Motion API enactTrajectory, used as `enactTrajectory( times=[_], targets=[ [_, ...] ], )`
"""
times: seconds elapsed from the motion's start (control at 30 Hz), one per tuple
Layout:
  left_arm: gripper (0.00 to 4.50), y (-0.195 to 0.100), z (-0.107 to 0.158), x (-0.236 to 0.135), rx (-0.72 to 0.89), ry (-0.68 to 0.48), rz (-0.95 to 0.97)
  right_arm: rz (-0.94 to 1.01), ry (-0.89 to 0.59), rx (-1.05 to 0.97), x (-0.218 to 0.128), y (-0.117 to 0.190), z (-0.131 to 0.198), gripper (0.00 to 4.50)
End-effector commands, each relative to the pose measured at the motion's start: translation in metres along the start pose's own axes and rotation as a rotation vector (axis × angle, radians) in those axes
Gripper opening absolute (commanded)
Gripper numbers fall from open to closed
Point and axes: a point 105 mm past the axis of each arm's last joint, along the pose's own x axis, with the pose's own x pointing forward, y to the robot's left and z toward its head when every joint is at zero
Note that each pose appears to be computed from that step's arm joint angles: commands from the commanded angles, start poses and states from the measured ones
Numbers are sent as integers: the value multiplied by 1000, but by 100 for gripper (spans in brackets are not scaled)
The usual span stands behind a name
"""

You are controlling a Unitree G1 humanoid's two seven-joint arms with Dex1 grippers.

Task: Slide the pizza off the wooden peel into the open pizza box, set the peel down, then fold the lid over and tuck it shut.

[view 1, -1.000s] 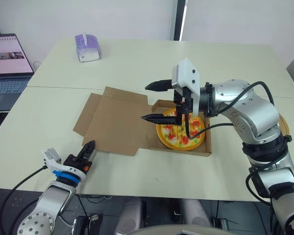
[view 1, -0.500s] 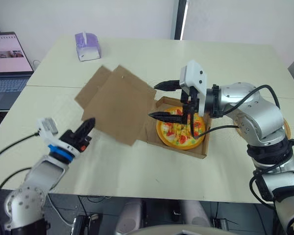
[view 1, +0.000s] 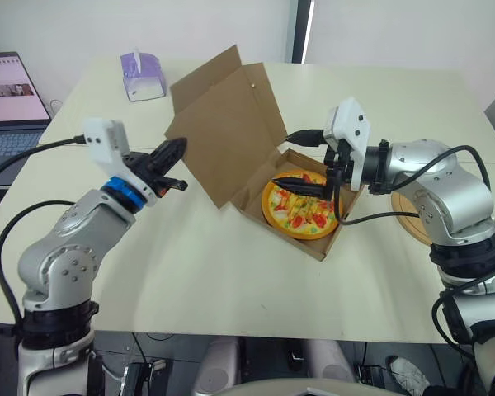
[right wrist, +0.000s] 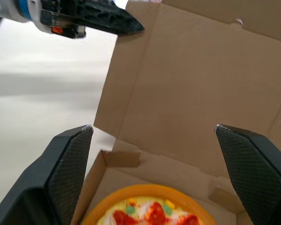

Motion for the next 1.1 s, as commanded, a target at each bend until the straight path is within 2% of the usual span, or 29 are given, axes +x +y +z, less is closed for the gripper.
enactTrajectory(
  times=[0.03, 0.07, 0.17, 0.23, 0.37, 0.43, 0.53, 0.63, 0.73, 0.87, 1.1],
  targets=[
    [1, -9, 17, 9, 99, -56, -58, -112, 1, -34, -19, -23, 2, 450],
    [1, -11, 17, 11, 117, -54, -72, -158, 31, -37, -25, -33, -5, 450],
    [0, -13, 18, 16, 125, -62, -90, -266, 133, -67, -45, -57, -28, 395],
    [0, -15, 19, 19, 128, -66, -100, -321, 214, -103, -59, -72, -46, 301],
    [0, -17, 20, 24, 135, -71, -121, -366, 351, -122, -80, -91, -83, 192],
    [0, -20, 20, 29, 136, -73, -139, -380, 434, -112, -91, -98, -108, 123],
    [0, -23, 19, 33, 137, -72, -158, -369, 494, -109, -99, -101, -129, 15],
    [0, -25, 16, 35, 139, -67, -174, -352, 539, -116, -104, -100, -143, 4],
    [0, -26, 16, 37, 141, -66, -182, -305, 521, -87, -103, -91, -147, 4],
    [0, -25, 16, 40, 143, -64, -190, -207, 401, 4, -91, -67, -137, 4],
    [0, -25, 23, 49, 159, -75, -222, -90, 367, 55, -85, -24, -130, 4]
  ],
)
